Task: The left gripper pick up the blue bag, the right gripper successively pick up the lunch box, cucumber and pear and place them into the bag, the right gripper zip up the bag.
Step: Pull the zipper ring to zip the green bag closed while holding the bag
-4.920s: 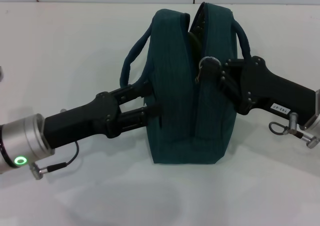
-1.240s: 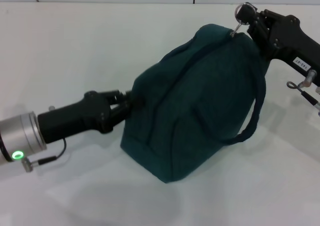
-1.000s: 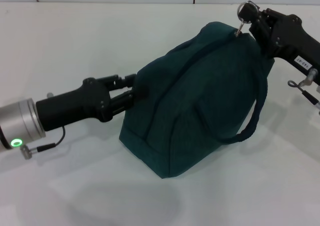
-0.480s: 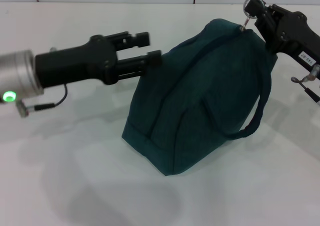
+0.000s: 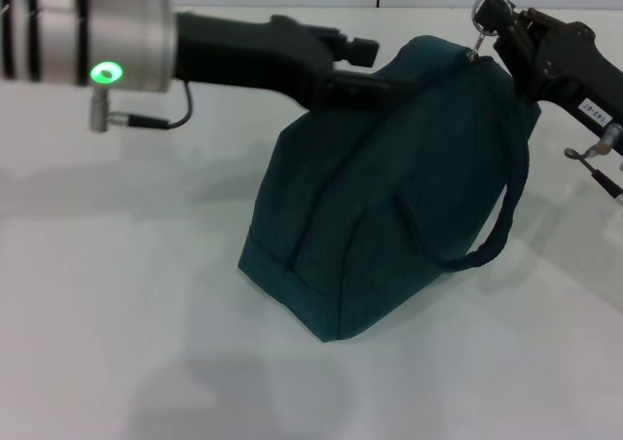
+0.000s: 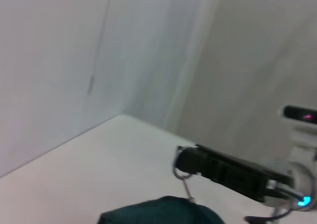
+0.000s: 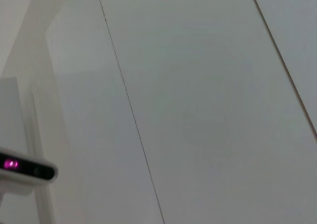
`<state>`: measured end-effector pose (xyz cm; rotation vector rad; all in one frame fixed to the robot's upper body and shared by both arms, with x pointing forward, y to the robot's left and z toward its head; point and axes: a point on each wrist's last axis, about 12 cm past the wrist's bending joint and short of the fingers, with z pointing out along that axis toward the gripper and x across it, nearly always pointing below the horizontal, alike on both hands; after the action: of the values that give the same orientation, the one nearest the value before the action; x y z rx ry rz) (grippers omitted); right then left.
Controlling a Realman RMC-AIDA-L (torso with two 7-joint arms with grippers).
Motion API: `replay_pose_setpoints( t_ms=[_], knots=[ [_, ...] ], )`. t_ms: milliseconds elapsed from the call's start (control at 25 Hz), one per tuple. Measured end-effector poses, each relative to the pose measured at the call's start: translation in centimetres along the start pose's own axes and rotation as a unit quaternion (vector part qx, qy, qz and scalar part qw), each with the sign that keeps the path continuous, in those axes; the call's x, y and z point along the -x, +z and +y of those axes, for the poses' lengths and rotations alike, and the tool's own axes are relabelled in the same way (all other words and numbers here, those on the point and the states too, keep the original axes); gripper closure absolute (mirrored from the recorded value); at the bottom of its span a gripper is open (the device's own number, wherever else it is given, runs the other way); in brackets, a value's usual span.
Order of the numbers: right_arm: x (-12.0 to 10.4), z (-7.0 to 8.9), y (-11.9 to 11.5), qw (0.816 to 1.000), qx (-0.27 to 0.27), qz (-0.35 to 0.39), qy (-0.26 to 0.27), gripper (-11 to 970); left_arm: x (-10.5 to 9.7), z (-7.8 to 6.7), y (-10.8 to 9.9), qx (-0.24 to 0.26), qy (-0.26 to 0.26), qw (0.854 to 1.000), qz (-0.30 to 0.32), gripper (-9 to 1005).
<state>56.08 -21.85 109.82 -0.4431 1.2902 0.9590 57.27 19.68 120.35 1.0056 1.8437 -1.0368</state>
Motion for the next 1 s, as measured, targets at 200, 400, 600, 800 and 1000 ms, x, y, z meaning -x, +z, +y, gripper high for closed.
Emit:
replay_pose_setpoints(
  t_ms=[200, 400, 600, 800, 1000],
  knots=[
    [0.0, 0.0, 0.1, 1.000, 0.000, 0.002, 0.000, 950, 1.4, -0.6, 2.0, 0.019, -0.001, 0.999, 0.050, 339],
    [0.0, -0.1, 0.1, 1.000, -0.001, 0.001, -0.001, 950, 1.7, -1.0, 3.1, 0.016, 0.003, 0.997, 0.073, 357],
    [0.0, -0.1, 0.1, 1.000, -0.002, 0.001, -0.002, 950, 1.7, -0.6, 3.2, 0.036, -0.004, 0.995, 0.089, 376],
    [0.0, -0.1, 0.2, 1.000, -0.002, 0.002, -0.002, 950, 1.5, -0.5, 3.1, 0.041, 0.004, 0.995, 0.087, 395],
    [0.0, -0.1, 0.1, 1.000, -0.003, 0.002, -0.001, 950, 1.6, -0.4, 3.1, 0.043, 0.007, 0.995, 0.087, 599]
  ],
)
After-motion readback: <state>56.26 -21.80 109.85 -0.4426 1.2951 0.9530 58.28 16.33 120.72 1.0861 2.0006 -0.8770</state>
